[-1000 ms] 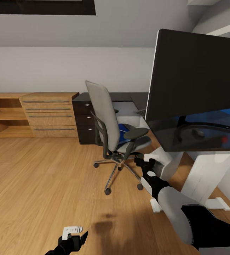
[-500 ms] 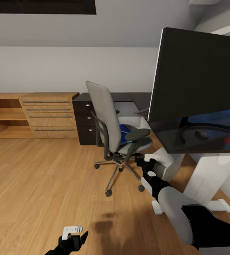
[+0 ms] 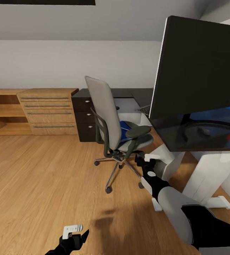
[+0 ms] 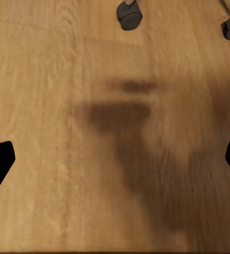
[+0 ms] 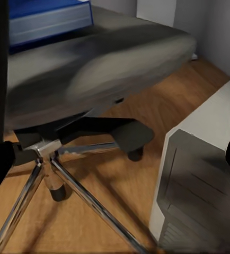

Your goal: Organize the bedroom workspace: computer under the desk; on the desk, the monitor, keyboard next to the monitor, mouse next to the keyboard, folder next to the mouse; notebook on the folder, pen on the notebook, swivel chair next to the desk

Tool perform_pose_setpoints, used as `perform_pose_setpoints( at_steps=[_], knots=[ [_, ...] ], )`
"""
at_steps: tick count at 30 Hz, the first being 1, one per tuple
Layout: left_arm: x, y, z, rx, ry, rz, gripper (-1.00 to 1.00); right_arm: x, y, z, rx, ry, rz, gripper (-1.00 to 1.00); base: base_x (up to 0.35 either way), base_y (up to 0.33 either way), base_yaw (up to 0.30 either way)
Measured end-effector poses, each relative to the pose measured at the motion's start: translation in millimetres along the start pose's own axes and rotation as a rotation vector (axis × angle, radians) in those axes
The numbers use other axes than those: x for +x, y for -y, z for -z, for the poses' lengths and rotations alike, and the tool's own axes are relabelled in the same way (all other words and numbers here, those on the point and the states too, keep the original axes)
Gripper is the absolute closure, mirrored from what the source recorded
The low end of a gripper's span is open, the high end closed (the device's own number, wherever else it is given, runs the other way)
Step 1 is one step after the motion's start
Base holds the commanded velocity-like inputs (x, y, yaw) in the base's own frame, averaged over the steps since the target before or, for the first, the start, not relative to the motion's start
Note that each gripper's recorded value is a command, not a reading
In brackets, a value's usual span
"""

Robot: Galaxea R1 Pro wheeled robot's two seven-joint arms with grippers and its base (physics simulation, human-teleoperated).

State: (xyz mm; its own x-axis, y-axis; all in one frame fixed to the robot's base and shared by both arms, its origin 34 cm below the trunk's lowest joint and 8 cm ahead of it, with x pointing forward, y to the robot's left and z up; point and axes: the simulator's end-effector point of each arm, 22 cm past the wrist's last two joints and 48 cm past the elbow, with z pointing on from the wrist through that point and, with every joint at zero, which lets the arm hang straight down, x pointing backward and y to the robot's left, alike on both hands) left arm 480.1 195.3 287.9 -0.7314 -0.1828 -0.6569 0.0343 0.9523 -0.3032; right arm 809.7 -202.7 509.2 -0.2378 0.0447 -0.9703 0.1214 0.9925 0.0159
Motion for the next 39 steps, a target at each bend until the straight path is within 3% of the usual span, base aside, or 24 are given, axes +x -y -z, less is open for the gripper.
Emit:
perform_pose_setpoints(
  at_steps=[14, 26, 39],
  knots=[
    [24, -6, -7.9, -0.008, -0.052, 0.015, -1.00, 41, 2, -9.9, 0.005, -0.055, 0.006, -1.00, 0.000, 0.000, 0.000],
    [25, -6, -7.7, -0.009, -0.052, 0.015, -1.00, 41, 4, -10.1, 0.009, -0.055, 0.004, -1.00, 0.004, 0.000, 0.000],
    [25, -7, -7.7, -0.008, -0.053, 0.011, -1.00, 41, 15, -11.0, 0.040, -0.053, 0.003, -1.00, 0.164, 0.000, 0.000]
  ],
)
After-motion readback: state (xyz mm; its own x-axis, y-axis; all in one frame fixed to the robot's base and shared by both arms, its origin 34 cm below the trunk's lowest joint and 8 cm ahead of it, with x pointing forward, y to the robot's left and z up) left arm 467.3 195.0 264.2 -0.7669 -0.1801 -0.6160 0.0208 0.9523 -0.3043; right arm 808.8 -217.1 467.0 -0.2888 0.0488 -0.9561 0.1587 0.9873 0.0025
